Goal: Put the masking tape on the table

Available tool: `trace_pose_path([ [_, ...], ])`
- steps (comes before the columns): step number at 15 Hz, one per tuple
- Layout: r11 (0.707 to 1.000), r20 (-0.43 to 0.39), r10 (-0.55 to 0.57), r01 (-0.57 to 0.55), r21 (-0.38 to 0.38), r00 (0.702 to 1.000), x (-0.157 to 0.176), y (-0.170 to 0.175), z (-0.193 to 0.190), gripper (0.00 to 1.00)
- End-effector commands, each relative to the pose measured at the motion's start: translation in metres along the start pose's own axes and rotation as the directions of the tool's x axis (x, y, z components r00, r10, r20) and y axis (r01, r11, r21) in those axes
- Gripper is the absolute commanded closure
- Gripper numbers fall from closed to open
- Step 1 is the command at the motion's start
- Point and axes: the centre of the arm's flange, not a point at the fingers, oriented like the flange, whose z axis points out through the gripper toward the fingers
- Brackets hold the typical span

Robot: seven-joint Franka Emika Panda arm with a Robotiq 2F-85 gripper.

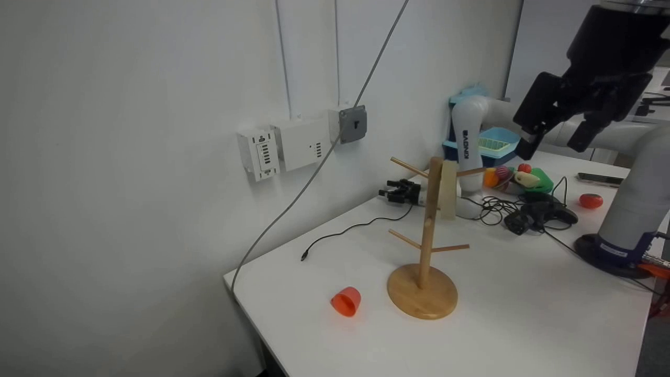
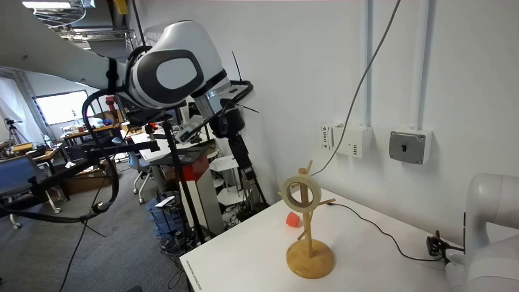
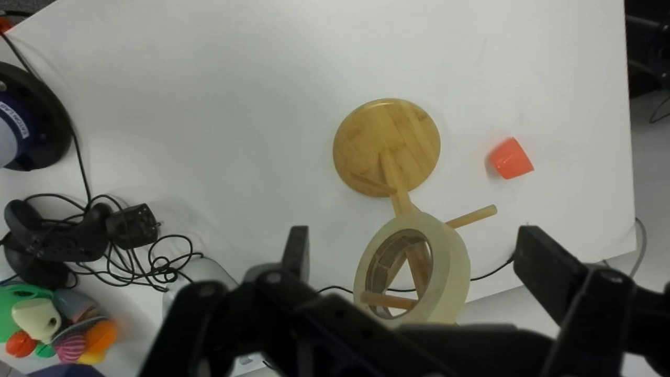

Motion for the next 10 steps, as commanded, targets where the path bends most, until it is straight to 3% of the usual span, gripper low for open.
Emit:
trace_pose_path([
  [1, 1.0, 0.001, -0.001, 0.001, 0.0, 1.0, 0.0, 0.0, 0.0, 0.0],
  [5, 1.0, 0.001, -0.001, 0.001, 0.0, 1.0, 0.0, 0.0, 0.0, 0.0],
  [8, 0.998, 0.045, 0.058, -0.057, -0.02, 0.997, 0.011, -0.027, 0.031, 0.0],
  [10, 0.993, 0.054, 0.107, -0.104, -0.05, 0.993, 0.013, -0.02, 0.035, 0.0],
])
